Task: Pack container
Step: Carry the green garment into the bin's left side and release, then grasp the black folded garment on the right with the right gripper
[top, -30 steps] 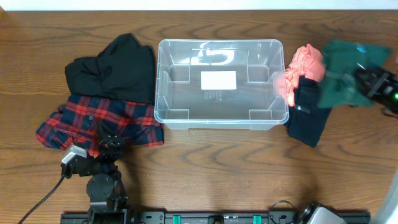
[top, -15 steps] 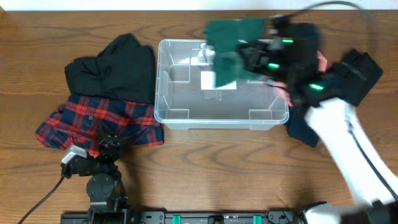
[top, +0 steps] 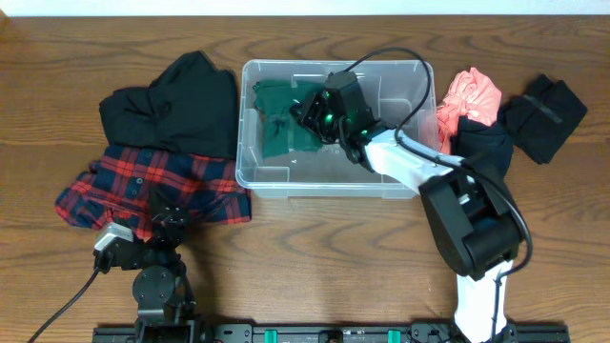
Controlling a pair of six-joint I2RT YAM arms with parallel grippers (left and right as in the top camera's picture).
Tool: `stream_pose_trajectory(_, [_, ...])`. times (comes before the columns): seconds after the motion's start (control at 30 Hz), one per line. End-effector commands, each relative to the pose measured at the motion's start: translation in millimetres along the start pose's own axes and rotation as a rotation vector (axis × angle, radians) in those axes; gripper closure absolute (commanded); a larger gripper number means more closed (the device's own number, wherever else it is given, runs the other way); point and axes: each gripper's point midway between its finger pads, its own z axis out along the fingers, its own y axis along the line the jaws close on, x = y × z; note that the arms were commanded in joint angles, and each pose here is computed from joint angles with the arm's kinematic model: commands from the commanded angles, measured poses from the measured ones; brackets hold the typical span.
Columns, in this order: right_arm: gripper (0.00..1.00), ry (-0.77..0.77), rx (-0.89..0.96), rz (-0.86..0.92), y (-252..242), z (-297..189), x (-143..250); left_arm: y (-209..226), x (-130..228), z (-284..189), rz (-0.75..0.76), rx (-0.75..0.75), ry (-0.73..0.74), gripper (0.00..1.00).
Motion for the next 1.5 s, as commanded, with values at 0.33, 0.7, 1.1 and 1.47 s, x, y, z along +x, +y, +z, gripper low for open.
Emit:
stream_pose_trajectory(0.33, [0.4, -0.086, 0.079, -0.365, 22, -134, -72, 10, 14, 1, 0.024, -0.031, 0.037, 0.02])
stream_pose_trajectory(0.7, [0.21, -0.496, 0.459, -0.222, -68, -380, -172, 10, 14, 1, 0.024, -0.031, 0.037, 0.02])
stream_pose_trajectory(1.1, [0.11, -0.404, 0.7, 0.144, -267, -409, -200, 10, 14, 1, 0.024, -0.031, 0.037, 0.02])
stream_pose_trajectory(1.47, [0.1, -0.373, 0.606, 0.194, -357, -375, -219, 10, 14, 1, 0.024, -0.031, 0.037, 0.02])
